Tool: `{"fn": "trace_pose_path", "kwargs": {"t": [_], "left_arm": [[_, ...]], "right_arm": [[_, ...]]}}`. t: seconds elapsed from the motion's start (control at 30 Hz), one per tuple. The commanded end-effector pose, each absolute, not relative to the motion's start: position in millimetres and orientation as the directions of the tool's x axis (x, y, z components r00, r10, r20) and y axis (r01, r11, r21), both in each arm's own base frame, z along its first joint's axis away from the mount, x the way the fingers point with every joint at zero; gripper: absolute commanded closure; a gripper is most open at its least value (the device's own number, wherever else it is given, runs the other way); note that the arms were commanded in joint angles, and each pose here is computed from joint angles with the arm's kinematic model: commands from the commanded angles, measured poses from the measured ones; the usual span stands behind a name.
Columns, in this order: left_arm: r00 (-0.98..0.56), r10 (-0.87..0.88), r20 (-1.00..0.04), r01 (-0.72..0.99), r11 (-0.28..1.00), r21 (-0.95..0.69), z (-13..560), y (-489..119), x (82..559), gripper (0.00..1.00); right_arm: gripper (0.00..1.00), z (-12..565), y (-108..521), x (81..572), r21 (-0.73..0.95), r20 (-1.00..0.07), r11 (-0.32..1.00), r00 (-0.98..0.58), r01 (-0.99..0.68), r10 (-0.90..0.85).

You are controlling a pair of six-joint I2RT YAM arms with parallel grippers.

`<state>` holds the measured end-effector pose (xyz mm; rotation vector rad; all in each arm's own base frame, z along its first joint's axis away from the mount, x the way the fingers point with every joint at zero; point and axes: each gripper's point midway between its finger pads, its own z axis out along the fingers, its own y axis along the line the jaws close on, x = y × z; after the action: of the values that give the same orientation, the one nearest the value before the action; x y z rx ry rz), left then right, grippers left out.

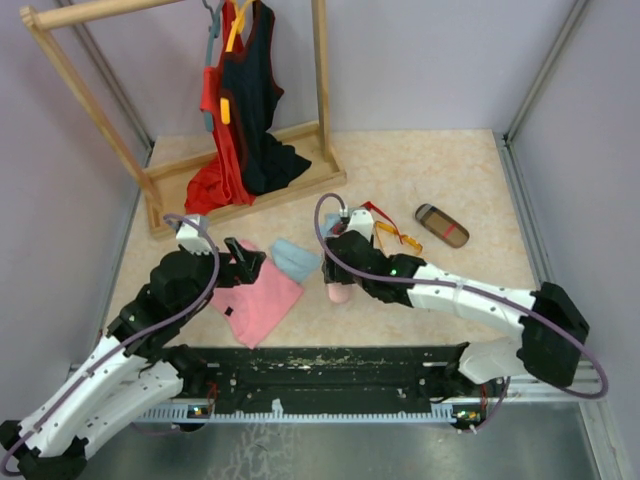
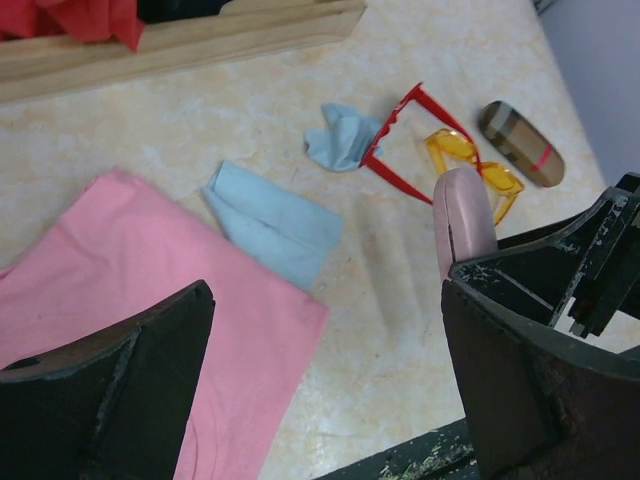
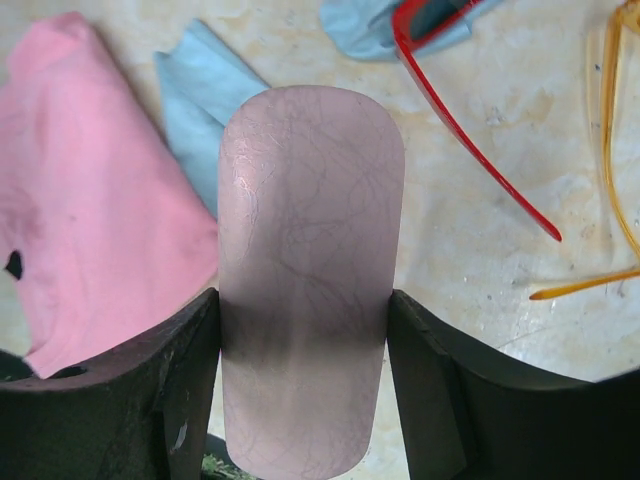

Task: Organize the sunglasses
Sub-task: Pick up the sunglasses case from the center of the board.

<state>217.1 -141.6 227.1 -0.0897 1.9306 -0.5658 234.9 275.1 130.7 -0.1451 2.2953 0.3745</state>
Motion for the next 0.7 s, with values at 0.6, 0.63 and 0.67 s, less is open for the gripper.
{"fn": "trace_pose_path", "kwargs": {"t": [0.6,0.63,0.67], "left_arm": [[-0.175,-0.238,-0.955,0.807,0.521,-0.277,333,-234,185,0.0],[-0.16,-0.233,-0.959,0.825,0.502,-0.259,336,-237,183,0.01],[-0.14,-0.227,-0.964,0.847,0.477,-0.236,340,-240,179,0.01]], "right_arm": [[1.0,313,232,218,0.336,-0.94,0.624,-0.215,-0.705,0.264],[1.0,324,231,215,0.328,-0.94,0.612,-0.181,-0.719,0.289],[1.0,336,229,212,0.319,-0.936,0.599,-0.148,-0.734,0.318]]}}
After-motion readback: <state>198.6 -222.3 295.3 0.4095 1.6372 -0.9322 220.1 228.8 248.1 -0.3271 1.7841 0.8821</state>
